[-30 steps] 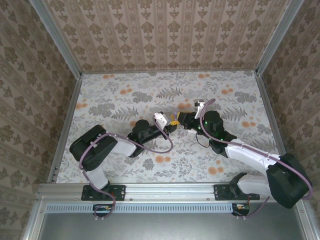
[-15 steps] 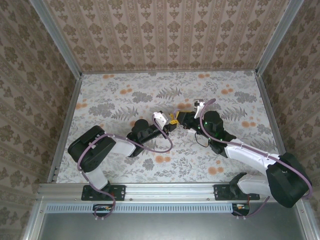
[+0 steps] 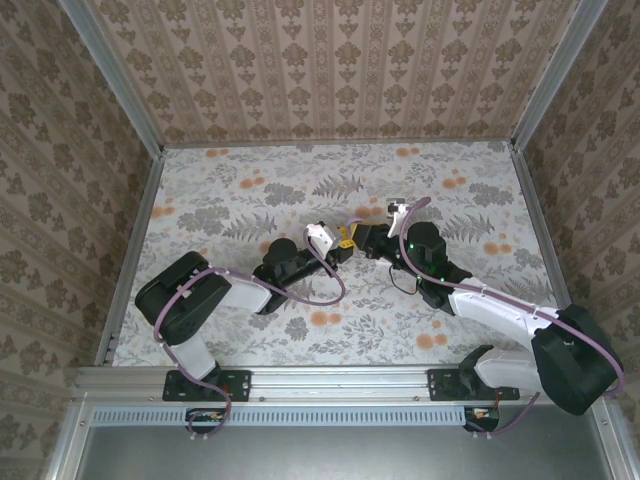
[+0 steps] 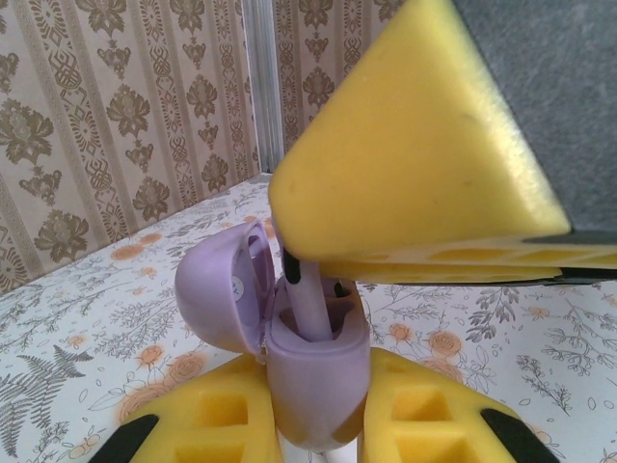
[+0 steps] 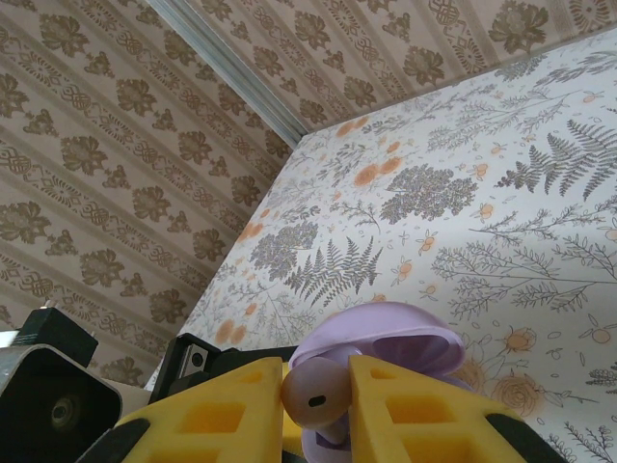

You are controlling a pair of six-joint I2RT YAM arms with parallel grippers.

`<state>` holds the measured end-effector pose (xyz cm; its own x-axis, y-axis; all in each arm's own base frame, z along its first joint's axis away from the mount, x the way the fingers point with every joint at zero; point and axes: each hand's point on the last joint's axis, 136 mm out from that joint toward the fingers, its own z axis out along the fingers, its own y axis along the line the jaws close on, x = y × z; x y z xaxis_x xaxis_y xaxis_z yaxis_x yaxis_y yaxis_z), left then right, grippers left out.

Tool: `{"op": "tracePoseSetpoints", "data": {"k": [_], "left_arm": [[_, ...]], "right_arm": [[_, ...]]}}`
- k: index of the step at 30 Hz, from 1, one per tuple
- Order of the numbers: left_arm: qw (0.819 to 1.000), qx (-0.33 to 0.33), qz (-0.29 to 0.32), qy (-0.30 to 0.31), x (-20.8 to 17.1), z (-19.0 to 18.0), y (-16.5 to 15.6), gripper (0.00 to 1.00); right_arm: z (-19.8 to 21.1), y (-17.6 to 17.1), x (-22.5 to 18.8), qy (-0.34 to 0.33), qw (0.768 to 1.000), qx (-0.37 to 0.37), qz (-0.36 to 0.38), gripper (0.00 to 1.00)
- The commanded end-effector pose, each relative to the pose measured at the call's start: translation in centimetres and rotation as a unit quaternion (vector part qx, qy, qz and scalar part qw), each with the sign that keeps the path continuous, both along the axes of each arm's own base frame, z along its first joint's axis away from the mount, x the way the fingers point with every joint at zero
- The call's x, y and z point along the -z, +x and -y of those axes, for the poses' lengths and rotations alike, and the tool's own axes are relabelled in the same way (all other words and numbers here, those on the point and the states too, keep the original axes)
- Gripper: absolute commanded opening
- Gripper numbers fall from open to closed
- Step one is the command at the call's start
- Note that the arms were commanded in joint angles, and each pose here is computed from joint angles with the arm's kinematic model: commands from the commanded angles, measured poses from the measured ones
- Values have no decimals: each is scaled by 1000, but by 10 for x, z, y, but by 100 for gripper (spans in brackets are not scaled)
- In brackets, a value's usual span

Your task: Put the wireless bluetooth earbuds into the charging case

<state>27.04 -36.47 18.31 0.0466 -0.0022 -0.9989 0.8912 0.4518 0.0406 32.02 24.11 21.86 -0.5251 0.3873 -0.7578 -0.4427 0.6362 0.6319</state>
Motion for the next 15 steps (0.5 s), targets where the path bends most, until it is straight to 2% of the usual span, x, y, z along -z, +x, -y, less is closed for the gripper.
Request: {"op": "tracePoseSetpoints", "data": {"k": [1, 8, 15], "left_arm": [[999, -3, 29, -41, -35, 0, 0, 1], [999, -1, 31, -41, -36, 0, -1, 1], [999, 0, 31, -39, -36, 0, -1, 2]], "right_arm": [[-7, -7, 12, -1, 1000, -23, -21, 23], [6, -2, 34, -42, 997, 17, -58, 24], [5, -1, 33, -42, 997, 16, -58, 28]]}}
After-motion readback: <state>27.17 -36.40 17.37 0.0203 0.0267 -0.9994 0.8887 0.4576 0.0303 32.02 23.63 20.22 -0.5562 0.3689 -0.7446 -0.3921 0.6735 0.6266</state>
